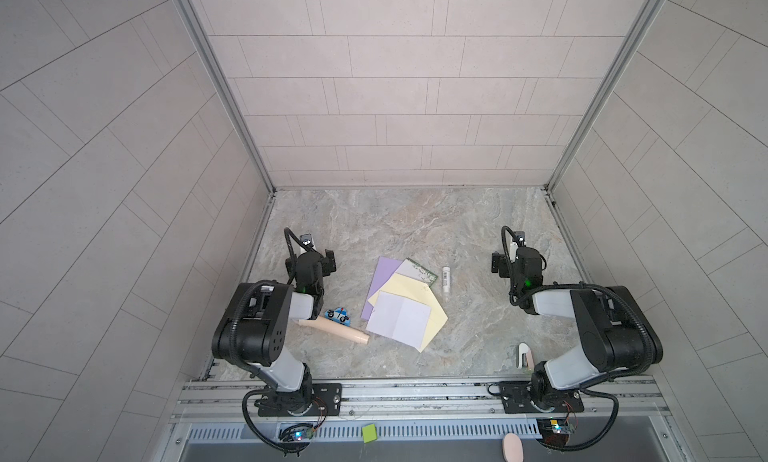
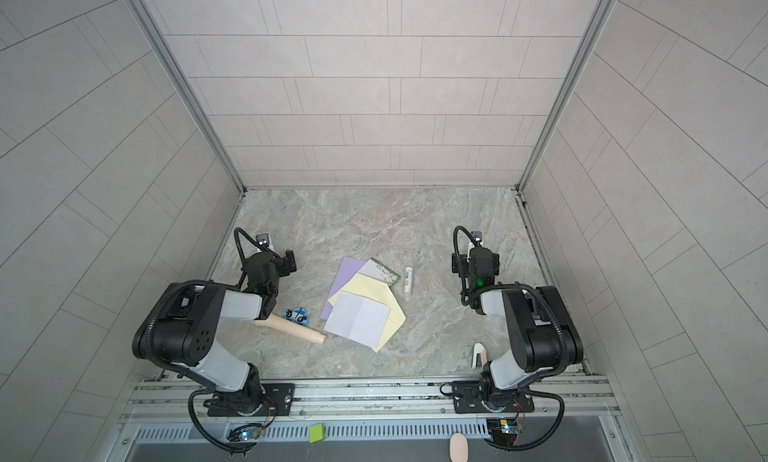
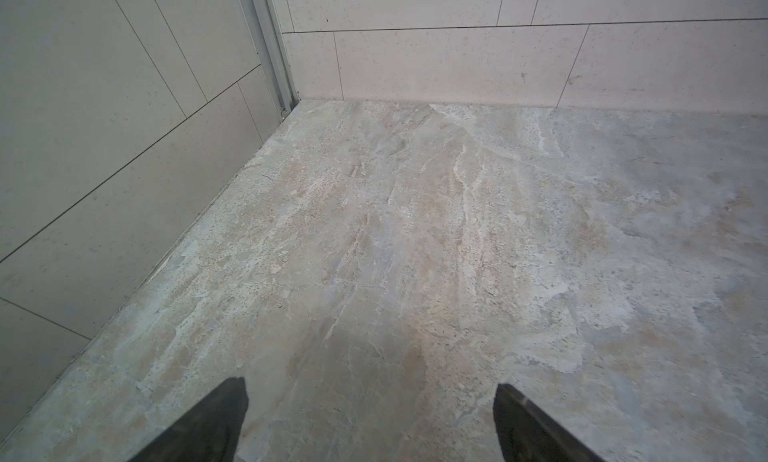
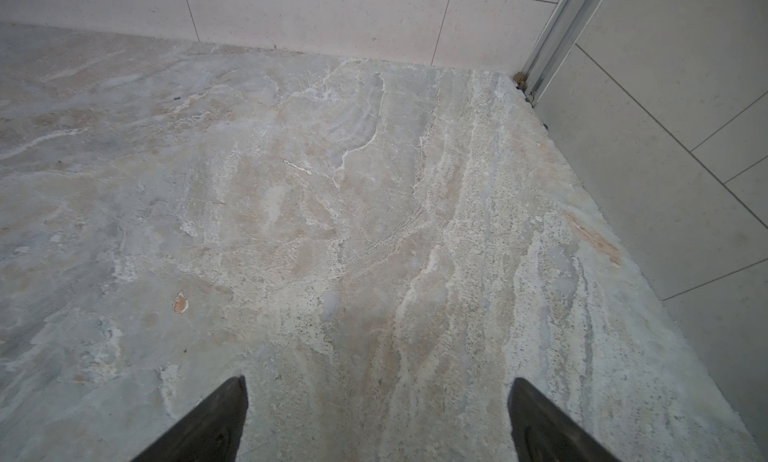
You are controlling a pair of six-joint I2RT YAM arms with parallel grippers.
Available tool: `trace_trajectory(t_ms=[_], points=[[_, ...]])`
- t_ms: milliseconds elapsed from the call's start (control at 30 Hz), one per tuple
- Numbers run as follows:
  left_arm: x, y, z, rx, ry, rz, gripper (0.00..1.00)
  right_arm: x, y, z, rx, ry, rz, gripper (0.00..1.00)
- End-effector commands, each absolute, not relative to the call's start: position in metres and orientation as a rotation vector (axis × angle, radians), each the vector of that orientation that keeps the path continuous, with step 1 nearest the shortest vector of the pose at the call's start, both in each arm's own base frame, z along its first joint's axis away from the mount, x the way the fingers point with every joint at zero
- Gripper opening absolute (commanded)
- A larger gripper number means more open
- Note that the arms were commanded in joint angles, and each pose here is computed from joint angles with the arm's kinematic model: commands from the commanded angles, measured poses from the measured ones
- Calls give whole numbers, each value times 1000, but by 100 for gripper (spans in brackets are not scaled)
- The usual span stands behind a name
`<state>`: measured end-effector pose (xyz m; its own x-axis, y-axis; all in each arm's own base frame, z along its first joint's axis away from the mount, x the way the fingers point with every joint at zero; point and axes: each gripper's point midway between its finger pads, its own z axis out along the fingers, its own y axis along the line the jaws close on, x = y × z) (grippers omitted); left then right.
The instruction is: Place the letter into the envelope and seal it
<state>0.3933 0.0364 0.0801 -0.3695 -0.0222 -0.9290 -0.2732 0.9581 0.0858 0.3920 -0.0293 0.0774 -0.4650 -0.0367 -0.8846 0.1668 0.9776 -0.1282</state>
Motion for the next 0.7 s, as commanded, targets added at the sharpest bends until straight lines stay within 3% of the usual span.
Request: trace_trajectory(t_ms=[0, 667], points=[[395, 37, 87, -208, 1912, 273, 100, 392, -29, 87, 91, 2008, -248, 99], [394, 37, 87, -208, 1909, 274, 100, 392, -31, 86, 97, 2009, -229, 99]])
